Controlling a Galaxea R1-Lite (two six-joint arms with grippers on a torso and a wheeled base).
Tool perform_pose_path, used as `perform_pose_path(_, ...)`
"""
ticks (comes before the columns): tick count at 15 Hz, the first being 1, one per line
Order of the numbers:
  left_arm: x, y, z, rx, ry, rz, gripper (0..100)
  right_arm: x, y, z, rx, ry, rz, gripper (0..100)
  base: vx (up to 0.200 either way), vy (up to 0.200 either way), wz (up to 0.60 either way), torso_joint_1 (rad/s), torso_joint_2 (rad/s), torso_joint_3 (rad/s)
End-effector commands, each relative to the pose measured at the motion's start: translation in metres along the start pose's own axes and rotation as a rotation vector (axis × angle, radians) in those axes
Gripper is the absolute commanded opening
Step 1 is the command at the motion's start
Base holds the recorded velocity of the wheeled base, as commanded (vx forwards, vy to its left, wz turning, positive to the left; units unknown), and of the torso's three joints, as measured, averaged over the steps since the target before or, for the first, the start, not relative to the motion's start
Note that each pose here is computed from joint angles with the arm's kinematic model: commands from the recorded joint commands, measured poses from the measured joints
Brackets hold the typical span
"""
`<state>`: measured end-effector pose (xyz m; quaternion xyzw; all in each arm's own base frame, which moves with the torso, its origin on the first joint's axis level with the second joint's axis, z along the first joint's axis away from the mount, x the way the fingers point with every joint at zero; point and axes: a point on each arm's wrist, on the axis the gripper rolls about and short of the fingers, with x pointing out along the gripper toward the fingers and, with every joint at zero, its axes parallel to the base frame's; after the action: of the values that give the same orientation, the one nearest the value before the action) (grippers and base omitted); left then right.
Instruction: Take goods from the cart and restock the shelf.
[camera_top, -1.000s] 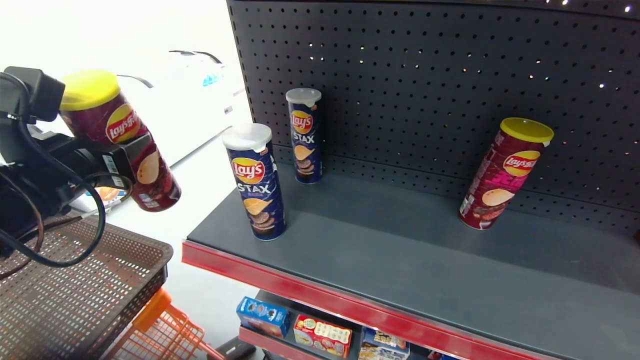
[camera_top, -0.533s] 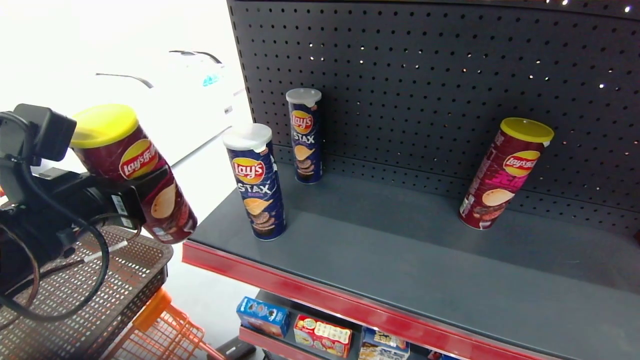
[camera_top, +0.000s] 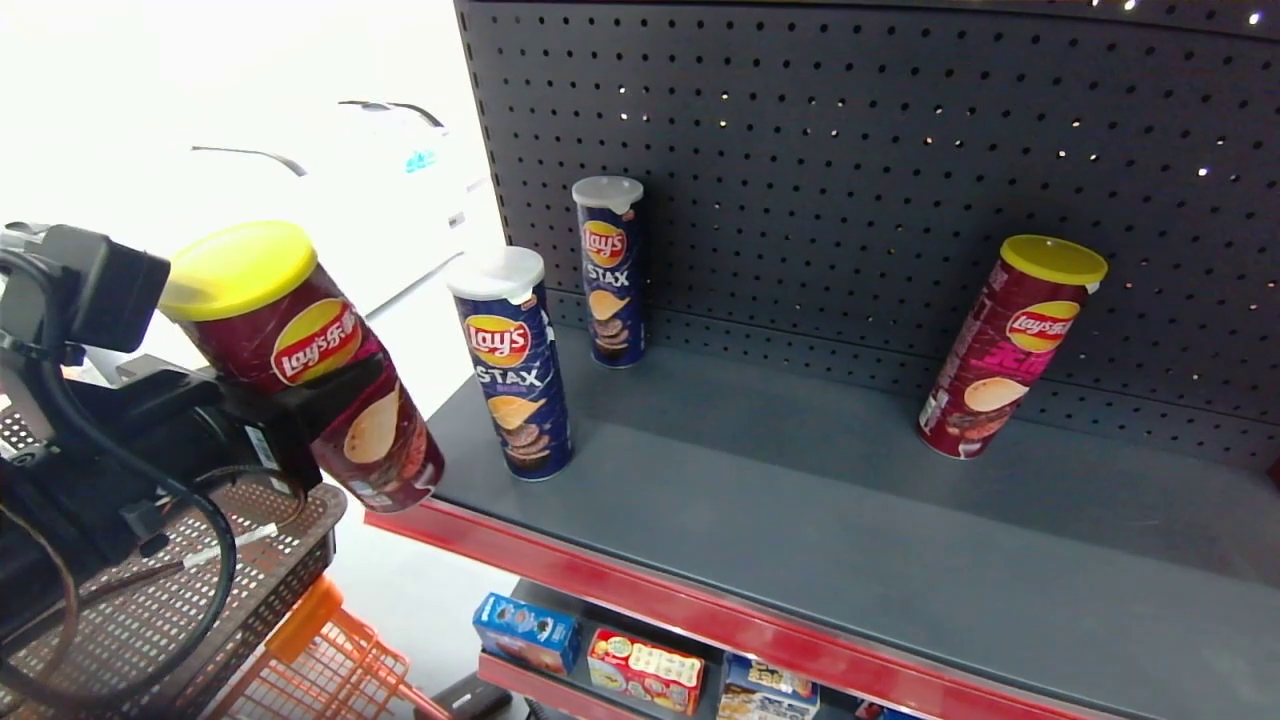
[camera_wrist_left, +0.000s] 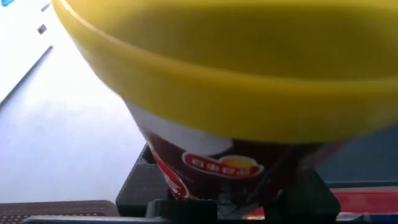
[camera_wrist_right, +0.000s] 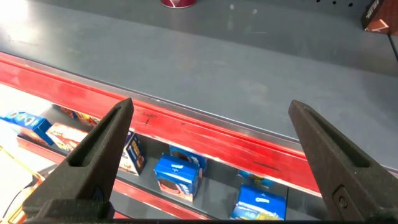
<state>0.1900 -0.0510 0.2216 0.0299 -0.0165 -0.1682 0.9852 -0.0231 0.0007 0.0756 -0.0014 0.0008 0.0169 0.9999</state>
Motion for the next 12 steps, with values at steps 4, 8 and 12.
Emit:
perform_pose_path(4,-0.001,-0.012,-0.001,-0.011,0.004,-0.071,0,0.000,0.000,0.000,0.000,0.003,0.001,100,0.000,0.000,0.00,0.000,0.00,0.000)
perform_pose_path(8,-0.004,-0.027,0.002,-0.044,-0.006,-0.150,0,0.000,0.000,0.000,0.000,0.001,0.001,100,0.000,0.000,0.00,0.000,0.00,0.000)
perform_pose_path(12,-0.003,-0.040,0.007,-0.045,-0.004,-0.219,0,0.000,0.000,0.000,0.000,0.001,0.003,100,0.000,0.000,0.00,0.000,0.00,0.000)
